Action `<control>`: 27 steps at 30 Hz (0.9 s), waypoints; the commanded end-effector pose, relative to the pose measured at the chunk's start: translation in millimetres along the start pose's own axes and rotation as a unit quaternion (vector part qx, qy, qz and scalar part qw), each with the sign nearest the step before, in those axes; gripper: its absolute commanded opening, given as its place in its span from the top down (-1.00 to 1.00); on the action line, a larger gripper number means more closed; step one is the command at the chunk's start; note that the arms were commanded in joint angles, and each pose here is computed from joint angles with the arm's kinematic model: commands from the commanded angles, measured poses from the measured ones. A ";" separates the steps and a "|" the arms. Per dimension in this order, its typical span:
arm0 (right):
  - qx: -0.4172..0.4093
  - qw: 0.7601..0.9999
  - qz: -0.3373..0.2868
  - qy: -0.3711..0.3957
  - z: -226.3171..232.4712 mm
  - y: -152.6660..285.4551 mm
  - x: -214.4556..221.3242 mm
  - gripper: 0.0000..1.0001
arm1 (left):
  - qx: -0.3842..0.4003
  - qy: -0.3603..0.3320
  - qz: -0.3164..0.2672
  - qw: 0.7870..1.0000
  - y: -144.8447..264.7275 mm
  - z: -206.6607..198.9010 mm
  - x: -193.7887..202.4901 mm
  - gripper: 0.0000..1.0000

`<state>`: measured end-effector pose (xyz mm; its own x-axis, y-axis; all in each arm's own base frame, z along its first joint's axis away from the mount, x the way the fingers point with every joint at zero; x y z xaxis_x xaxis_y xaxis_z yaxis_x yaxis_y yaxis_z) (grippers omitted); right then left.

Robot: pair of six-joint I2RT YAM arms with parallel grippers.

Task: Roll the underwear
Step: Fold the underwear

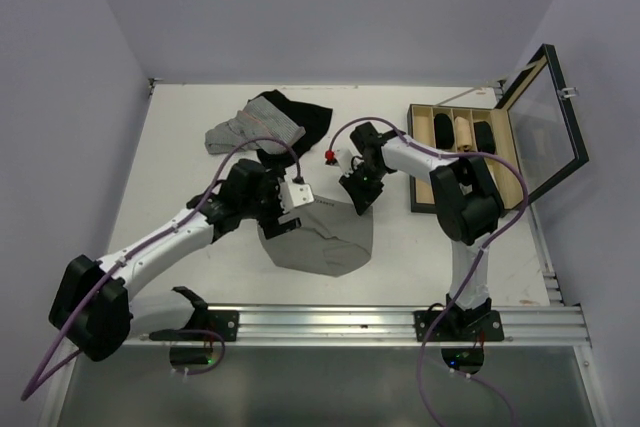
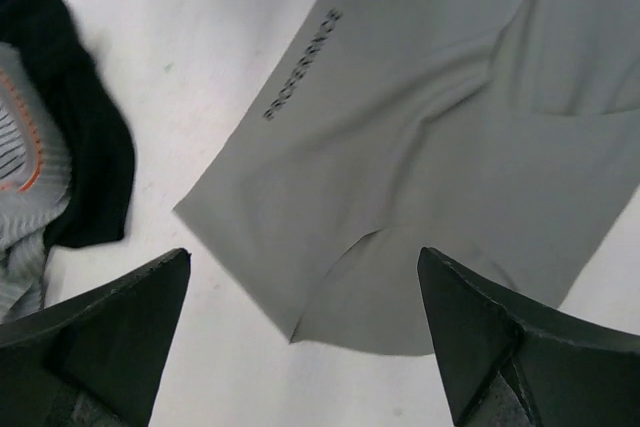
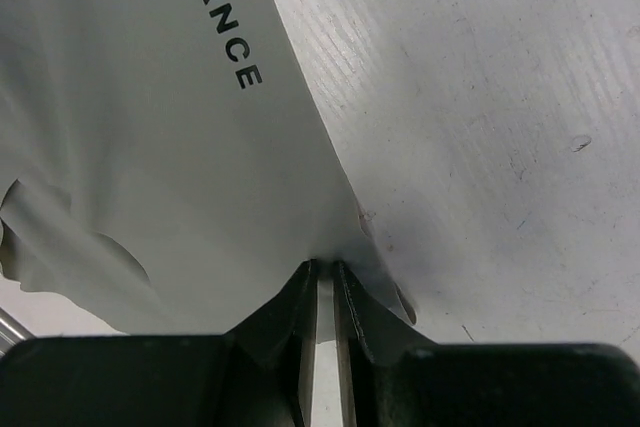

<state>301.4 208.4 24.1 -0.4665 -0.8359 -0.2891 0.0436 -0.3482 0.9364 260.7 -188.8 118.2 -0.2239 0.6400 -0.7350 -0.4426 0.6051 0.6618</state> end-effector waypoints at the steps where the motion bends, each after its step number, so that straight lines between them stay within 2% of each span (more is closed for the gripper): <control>1: 0.004 0.999 -0.044 -0.002 4.7 16.0 -22.2 0.66 | 0.026 -0.007 -0.006 1.000 -16.2 -29.4 -4.0 -1.00; 8: -0.029 0.996 -0.083 -0.010 27.0 26.9 -43.4 0.64 | 0.056 -0.063 0.008 0.996 -43.5 -78.7 -8.2 -1.00; 14: -0.034 0.999 -0.033 -0.016 21.7 -6.1 -20.6 0.67 | 0.064 -0.093 0.016 0.993 -60.4 -94.2 -15.4 -1.00; 21: 0.002 1.000 0.004 -0.010 6.4 -18.2 -1.3 0.72 | 0.091 -0.133 0.009 0.987 -72.2 -125.3 -28.7 -1.00; 27: 0.017 1.000 0.012 -0.015 -4.4 -8.1 10.4 0.73 | 0.118 -0.160 0.051 0.979 -79.7 -140.7 2.9 -1.00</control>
<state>291.9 227.3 23.0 -0.5022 -0.8061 -0.3130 0.0683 -0.3978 0.9149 172.2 -294.2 43.0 0.0029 0.8049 -0.5934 -0.2099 0.5807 0.7866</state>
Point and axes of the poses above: each gripper's point midway between its finger pads, its own y axis back along the fingers, its own z axis along the line the jaws close on, x = y × z, the point moved 1 cm from there along y, back along the fingers, and after that the axes turned 12 degrees about y, right-handed, at the moved point
